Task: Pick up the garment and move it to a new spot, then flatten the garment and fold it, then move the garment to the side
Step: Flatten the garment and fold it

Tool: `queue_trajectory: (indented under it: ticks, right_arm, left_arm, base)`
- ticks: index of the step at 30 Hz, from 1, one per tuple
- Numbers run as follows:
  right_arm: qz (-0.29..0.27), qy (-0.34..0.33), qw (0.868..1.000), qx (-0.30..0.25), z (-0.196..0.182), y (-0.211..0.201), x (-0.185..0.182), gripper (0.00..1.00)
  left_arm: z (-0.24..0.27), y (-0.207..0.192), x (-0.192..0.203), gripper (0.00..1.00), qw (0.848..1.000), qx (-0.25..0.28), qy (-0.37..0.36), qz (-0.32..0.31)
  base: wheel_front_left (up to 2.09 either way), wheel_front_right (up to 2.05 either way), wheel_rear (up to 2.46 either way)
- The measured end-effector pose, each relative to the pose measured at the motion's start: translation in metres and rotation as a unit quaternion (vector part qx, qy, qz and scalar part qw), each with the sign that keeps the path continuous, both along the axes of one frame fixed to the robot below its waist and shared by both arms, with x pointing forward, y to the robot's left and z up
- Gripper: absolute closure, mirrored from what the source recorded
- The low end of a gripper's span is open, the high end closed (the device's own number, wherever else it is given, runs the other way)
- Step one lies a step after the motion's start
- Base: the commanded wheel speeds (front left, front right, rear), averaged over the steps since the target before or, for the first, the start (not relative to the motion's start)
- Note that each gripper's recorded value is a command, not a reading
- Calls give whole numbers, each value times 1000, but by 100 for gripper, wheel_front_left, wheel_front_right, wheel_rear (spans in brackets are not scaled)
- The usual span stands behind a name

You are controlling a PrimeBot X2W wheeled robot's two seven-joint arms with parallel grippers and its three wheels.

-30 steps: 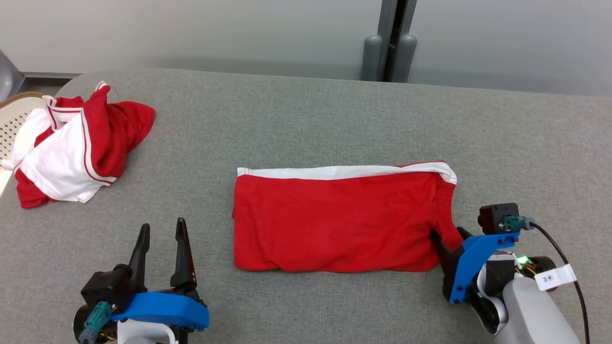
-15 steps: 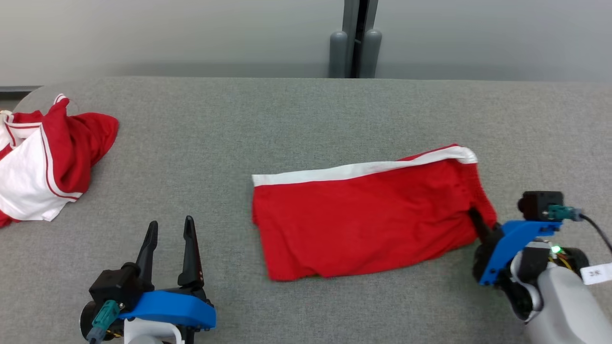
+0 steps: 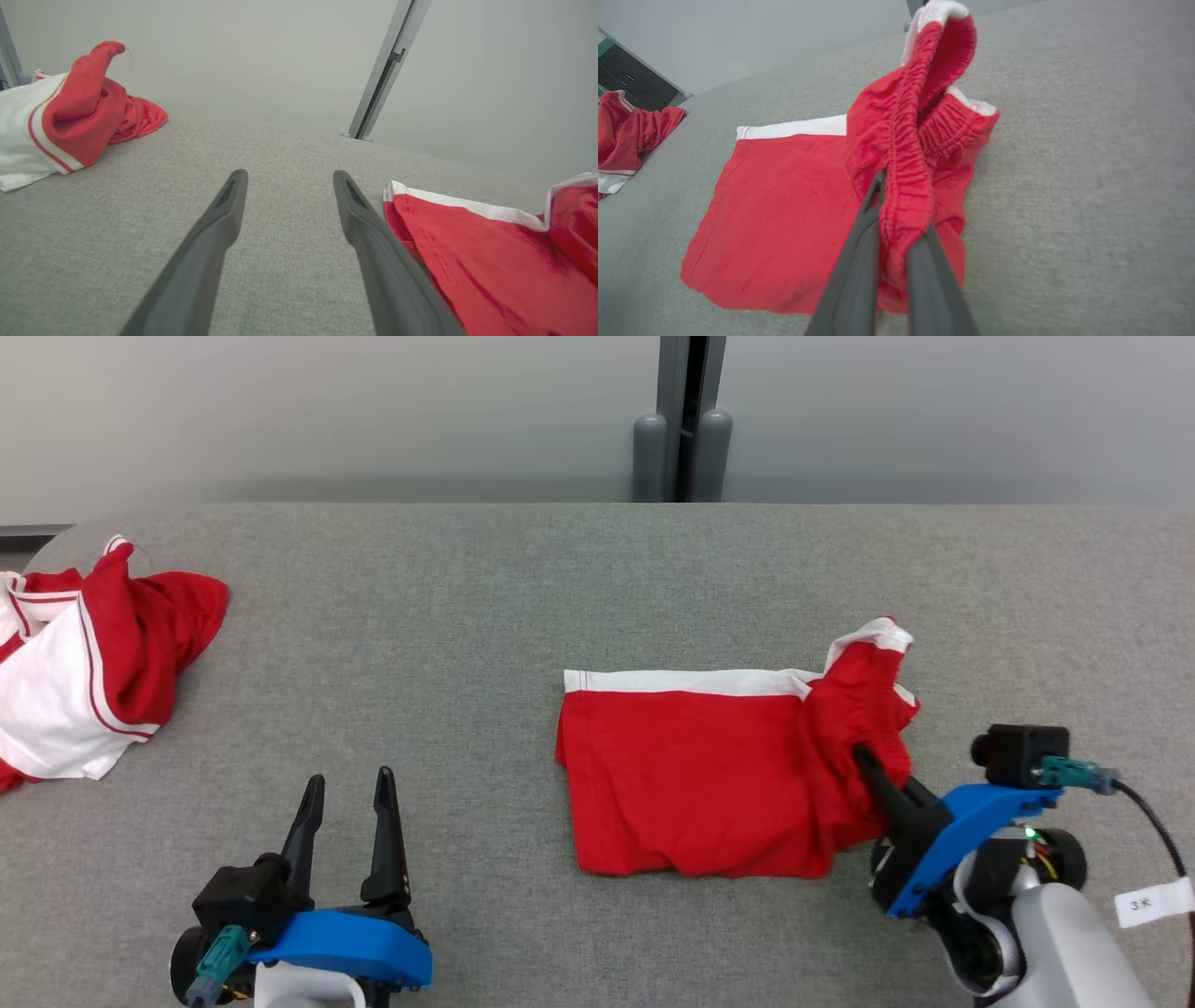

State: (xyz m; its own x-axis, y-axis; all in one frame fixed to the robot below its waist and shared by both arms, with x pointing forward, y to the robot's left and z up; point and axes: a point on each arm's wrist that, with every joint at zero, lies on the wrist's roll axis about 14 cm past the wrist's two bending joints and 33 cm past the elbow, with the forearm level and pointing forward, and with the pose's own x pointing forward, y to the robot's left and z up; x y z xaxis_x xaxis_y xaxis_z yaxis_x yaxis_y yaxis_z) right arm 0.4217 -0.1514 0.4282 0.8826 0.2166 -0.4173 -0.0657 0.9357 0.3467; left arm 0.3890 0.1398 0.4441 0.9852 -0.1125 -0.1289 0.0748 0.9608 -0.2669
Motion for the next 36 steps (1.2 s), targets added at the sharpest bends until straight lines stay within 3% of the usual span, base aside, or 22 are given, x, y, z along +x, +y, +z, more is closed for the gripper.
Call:
queue_trajectory:
  ticks: [2, 5, 10, 24, 25, 26, 27, 28, 36]
  right_arm:
    - [18, -8, 1000, 4, 5, 13, 1, 100]
    - [88, -25, 995, 24, 20, 67, 0, 100]
    - [149, -33, 988, 24, 26, 109, 0, 100]
    - [243, -3, 970, -20, 0, 160, -5, 100]
    - [246, -3, 969, -27, -3, 160, -5, 97]
    - [247, -5, 968, -32, -4, 160, -5, 68]
    - [248, -7, 968, -33, -4, 160, -4, 7]
    - [251, -9, 967, -35, -5, 161, -5, 0]
    - [248, -79, 965, -35, 14, 166, 2, 0]
  left_arm:
    - [0, 1, -1, 0, 1000, 1, 0, 1]
    - [2, 3, -5, 0, 1000, 1, -2, 4]
    - [4, 10, -11, 0, 1000, 0, -3, 15]
    - [-2, 28, -22, 0, 999, -3, 8, 48]
    - [-3, 28, -22, 0, 999, -3, 9, 48]
    - [-3, 27, -21, 0, 999, -3, 10, 48]
    - [-4, 27, -21, 0, 999, -4, 11, 48]
    - [-4, 26, -21, 0, 999, -4, 11, 47]
    - [-5, 21, -16, 0, 999, -6, 12, 39]
  base:
    - [0, 0, 0]
    - [0, 0, 0]
    - [0, 0, 0]
    - [0, 0, 0]
    - [0, 0, 0]
    - [0, 0, 0]
    - [0, 0, 0]
    - [0, 0, 0]
    - [0, 0, 0]
